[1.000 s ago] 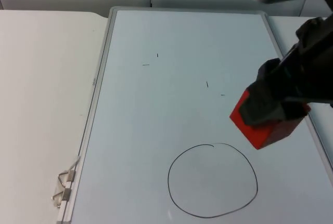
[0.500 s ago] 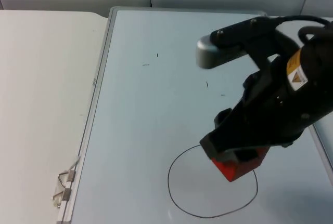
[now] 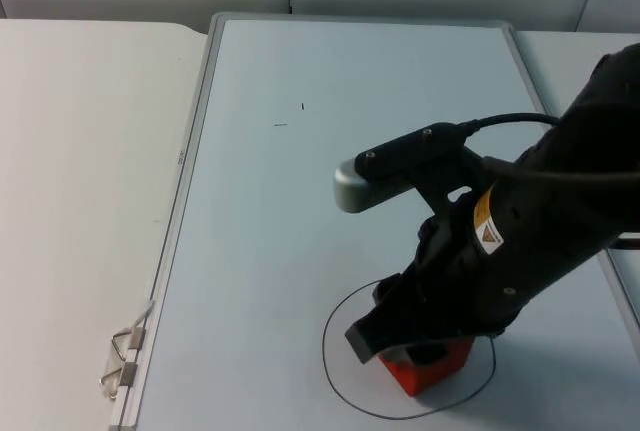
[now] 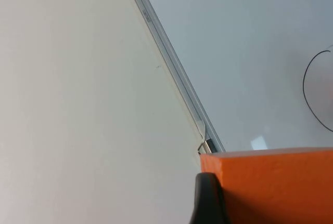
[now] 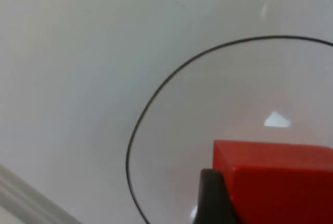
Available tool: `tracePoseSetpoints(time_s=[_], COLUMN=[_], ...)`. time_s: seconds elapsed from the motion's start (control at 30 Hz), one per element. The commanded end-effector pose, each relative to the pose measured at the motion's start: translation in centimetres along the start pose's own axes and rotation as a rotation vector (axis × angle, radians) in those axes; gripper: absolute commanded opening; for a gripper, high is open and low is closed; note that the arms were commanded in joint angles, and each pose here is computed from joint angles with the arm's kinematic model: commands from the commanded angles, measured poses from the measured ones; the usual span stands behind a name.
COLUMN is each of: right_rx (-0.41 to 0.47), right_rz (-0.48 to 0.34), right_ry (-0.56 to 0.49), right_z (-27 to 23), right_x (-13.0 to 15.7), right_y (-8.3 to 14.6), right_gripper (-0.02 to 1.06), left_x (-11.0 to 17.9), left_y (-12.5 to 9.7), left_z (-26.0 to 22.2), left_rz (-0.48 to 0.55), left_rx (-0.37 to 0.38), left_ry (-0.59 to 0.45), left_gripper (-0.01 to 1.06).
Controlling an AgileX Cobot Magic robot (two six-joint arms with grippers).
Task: Pick up one cube with the left hand and another cube with the right hand. First place the cube in the right hand at the target position, then stack the cube in the left hand on top.
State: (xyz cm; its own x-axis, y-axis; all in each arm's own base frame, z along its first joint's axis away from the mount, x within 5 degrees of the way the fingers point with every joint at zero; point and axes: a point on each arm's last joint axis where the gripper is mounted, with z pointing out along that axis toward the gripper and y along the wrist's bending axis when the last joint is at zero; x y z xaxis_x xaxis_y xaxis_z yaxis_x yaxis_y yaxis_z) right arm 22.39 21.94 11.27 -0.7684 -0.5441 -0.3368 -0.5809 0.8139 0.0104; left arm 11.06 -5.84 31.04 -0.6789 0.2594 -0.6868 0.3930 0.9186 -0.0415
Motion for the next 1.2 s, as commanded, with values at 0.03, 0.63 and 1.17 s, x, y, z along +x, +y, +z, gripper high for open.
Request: tracePoseSetpoints(time_s=[0.03, 0.63, 1.17], right_rx=[-0.007, 0.015, 0.054], right_rz=[-0.011, -0.034, -0.028], right_ry=[-0.026, 0.057, 0.124], right_z=[0.3, 2.1, 1.1], right_x=[-0.2, 0.8, -0.4], right_y=[0.2, 0.0, -0.1], right_gripper=[0.00, 0.00, 0.89], left_x=[-0.1, -0.1, -0.1], left_y=[-0.2, -0.2, -0.2], left_z=[-0.1, -0.1, -0.1], left_rz=[-0.009, -0.009, -0.009], left_rx=[0.014, 0.014, 0.014], left_ry=[-0.018, -0.020, -0.020], left_gripper=[0.23, 0.23, 0.23])
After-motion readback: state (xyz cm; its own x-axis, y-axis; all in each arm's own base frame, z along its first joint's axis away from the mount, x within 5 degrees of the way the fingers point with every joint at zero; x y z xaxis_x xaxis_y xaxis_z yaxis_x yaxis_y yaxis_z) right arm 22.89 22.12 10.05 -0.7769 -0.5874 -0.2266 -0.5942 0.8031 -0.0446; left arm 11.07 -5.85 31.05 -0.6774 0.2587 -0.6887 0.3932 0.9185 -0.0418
